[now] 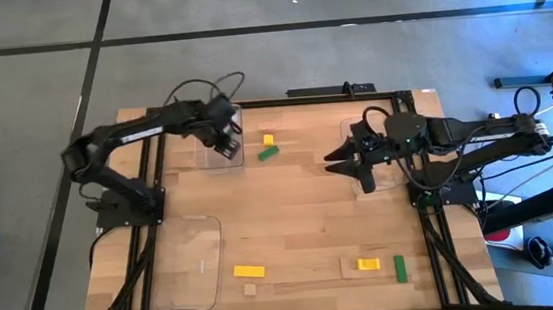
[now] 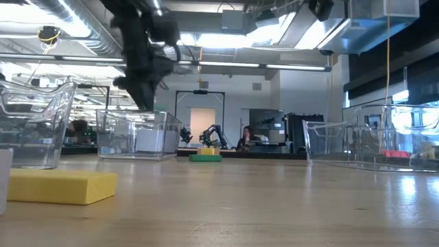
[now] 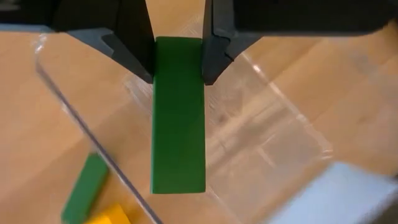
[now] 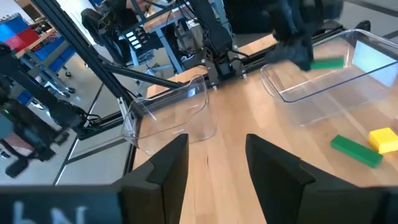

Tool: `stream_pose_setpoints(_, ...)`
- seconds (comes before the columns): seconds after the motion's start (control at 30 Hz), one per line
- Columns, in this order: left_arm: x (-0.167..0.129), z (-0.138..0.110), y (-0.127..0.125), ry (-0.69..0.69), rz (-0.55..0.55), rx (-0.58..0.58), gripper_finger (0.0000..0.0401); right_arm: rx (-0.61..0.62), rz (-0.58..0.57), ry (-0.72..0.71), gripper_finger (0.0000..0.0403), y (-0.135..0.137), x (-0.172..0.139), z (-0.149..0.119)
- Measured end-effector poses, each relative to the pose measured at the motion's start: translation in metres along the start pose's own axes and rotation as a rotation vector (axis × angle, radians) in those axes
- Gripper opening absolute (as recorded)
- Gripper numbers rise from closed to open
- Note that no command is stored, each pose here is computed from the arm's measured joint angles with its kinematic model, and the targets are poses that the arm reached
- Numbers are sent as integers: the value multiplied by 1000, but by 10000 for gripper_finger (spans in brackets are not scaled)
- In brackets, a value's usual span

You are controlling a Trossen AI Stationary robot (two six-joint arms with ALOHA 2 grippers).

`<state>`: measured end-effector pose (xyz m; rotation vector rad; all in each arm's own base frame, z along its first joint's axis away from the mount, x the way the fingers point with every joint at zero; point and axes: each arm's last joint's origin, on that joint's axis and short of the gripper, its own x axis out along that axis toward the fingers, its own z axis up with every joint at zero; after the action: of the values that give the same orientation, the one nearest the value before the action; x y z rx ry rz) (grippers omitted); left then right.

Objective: Sort & place blocks by color
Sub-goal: Put the bottom left green block into the top left transparent bin, then put the bottom green block into the top left transparent bin

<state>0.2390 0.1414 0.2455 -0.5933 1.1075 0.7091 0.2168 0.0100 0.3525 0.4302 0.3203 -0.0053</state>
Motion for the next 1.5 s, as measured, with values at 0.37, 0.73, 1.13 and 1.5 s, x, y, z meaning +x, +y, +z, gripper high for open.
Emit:
stream_pose_setpoints(0.37, 42, 4, 7, 154, 100, 483, 87, 39, -17, 7, 163, -1, 12, -2)
stream_pose_setpoints(0.73, 77, 6, 14, 283, 135, 739, 87, 59, -72, -19, 163, -4, 22, -2)
stream_pose_setpoints(1.13, 78, 6, 14, 280, 150, 755, 182, 59, -63, -37, 163, -3, 22, 0)
stream_pose_setpoints(1.5, 16, 52, 5, 216, 211, 688, 194, 42, -61, -42, 163, -3, 22, 0)
